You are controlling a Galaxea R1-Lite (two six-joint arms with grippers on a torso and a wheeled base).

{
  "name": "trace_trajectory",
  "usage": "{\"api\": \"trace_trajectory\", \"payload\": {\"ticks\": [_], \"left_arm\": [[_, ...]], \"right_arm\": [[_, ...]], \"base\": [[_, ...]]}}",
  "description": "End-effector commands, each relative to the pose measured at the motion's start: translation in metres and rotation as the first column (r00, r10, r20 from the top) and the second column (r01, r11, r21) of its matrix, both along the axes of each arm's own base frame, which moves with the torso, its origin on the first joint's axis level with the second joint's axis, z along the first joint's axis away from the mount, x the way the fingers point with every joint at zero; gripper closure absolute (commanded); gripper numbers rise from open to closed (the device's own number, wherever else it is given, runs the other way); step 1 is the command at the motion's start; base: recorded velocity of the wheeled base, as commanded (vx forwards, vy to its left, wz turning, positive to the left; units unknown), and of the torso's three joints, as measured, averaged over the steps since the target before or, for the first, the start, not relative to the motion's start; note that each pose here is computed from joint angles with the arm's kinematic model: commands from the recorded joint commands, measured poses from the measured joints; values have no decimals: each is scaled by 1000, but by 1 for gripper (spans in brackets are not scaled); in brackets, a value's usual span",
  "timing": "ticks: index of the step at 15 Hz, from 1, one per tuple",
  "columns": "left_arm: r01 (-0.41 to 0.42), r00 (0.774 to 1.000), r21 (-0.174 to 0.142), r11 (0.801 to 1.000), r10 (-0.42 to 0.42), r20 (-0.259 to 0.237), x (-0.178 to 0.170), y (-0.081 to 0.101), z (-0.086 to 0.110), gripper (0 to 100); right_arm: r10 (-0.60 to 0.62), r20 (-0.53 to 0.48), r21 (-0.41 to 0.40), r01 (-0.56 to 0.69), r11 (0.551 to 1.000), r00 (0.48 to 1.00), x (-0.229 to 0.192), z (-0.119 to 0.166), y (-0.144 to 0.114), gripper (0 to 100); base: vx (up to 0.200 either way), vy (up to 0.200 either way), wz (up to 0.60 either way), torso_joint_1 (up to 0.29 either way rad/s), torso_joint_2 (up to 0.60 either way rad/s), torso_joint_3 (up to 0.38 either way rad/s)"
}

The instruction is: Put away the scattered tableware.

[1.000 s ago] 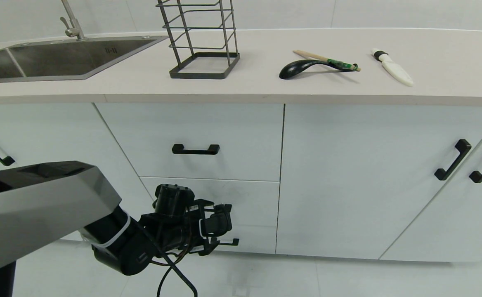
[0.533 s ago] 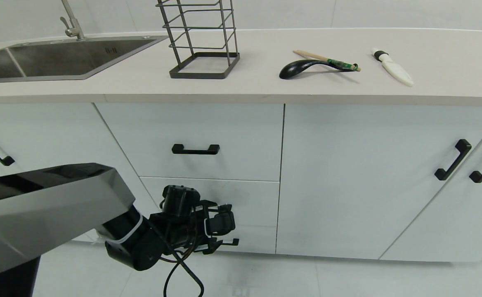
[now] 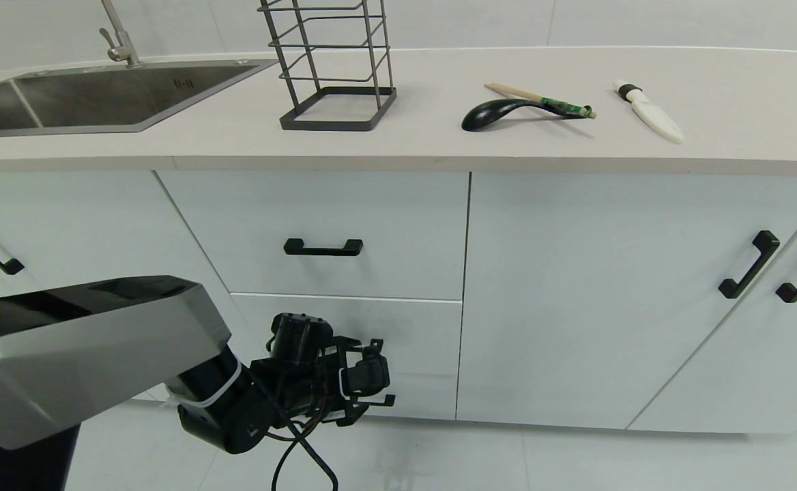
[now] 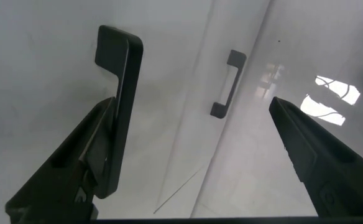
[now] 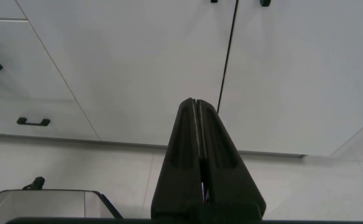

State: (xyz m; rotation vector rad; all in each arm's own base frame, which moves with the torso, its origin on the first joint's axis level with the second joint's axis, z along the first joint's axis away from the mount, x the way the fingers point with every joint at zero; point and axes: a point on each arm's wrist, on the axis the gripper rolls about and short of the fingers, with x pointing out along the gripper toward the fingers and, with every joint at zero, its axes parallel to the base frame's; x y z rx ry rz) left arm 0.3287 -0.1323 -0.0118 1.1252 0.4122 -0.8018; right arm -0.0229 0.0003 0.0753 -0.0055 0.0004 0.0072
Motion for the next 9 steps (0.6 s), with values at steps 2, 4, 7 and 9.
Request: {"api": "trace_trajectory", "payload": {"ticks": [2, 4, 7, 9], "left_arm": [[-1, 999, 16, 1000, 1, -44, -13, 6, -3, 0], [1, 999, 11, 1000, 0, -33, -13, 5, 2, 0], [1, 1000, 9, 1000, 0, -27, -23, 9, 12, 0], [-1, 1000, -2, 1000, 1, -12, -32, 12, 24, 0]], "right_arm": [[0, -1, -1, 0, 1000, 1000, 0, 0, 0, 100], [0, -1, -1, 0, 1000, 1000, 0, 0, 0, 100], [0, -1, -1, 0, 1000, 1000, 0, 0, 0, 100], [0, -1, -1, 0, 1000, 1000, 0, 0, 0, 100]], "base": [[0, 0, 0, 0, 0, 0], [0, 0, 0, 0, 0, 0], [0, 0, 0, 0, 0, 0], [0, 0, 0, 0, 0, 0]]}}
